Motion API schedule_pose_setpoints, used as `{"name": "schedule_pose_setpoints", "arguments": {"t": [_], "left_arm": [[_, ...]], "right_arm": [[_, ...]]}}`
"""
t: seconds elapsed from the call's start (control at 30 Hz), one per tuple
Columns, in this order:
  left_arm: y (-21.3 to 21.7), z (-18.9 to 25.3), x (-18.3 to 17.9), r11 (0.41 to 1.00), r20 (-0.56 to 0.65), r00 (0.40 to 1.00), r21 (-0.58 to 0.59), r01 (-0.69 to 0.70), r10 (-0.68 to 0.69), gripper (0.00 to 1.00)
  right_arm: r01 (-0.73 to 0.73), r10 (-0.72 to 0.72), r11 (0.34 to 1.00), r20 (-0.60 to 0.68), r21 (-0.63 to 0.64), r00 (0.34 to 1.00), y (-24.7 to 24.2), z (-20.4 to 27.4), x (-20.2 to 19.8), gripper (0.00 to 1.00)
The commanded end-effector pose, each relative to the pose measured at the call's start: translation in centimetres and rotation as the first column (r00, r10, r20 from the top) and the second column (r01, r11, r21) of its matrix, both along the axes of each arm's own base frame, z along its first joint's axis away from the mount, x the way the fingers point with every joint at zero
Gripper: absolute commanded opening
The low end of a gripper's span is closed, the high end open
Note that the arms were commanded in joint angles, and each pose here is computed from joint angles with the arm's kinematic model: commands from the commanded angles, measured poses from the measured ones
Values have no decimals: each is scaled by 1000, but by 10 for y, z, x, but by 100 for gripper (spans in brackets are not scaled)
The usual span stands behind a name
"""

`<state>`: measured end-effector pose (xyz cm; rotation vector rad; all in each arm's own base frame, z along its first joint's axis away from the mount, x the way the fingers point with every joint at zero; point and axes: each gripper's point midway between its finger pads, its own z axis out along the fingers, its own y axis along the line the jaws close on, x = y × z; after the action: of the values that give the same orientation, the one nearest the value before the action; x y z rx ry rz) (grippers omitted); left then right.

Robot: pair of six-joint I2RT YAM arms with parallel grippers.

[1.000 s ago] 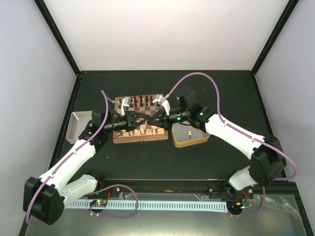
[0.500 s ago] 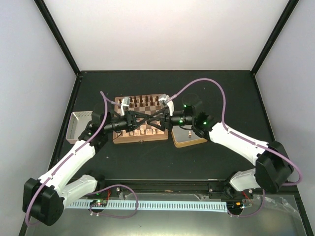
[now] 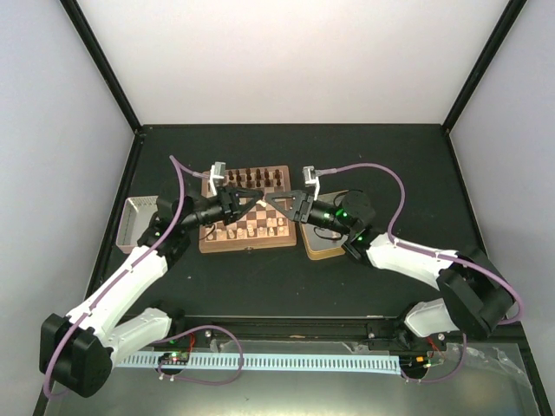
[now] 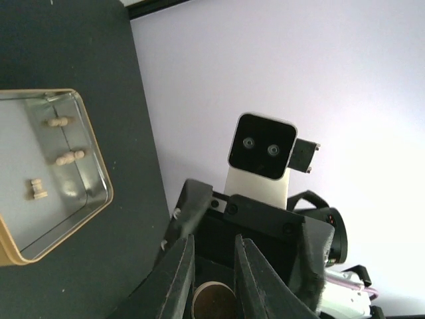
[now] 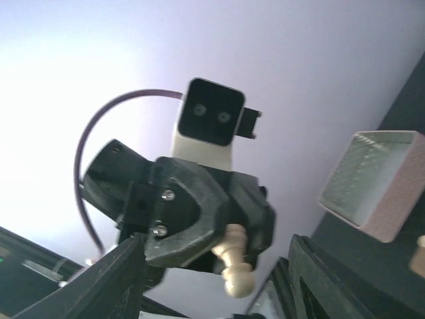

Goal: Set up the chess pieces on the board
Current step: Place the chess piece on the chessboard.

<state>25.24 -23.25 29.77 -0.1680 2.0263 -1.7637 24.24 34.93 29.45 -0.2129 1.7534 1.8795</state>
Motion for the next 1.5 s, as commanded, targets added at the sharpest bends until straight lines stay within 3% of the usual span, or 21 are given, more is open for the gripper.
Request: {"name": "schedule_pose_setpoints", "arguments": {"t": [0.0,0.3,0.73,1.17,1.47], "left_arm": [[1,31,9,998,71,997,-54,-38,42,7],[3,38,11,996,94,993,-73,-58,65,7],[0,33,11,996,64,997,-85,-35,41,7],[-2,27,4,991,18,1000,-131,1,1,7],[-2,20,1,992,-1,1000,-123,5,-6,8]], "right_arm": [[25,-7,987,-113,157,994,-5,30,-2,58],[29,4,990,-228,140,974,-1,11,-1,53],[7,37,986,-264,164,964,14,13,-6,27],[52,-4,983,-267,174,964,9,14,-1,26],[74,-29,986,-282,150,959,8,13,3,12]]}}
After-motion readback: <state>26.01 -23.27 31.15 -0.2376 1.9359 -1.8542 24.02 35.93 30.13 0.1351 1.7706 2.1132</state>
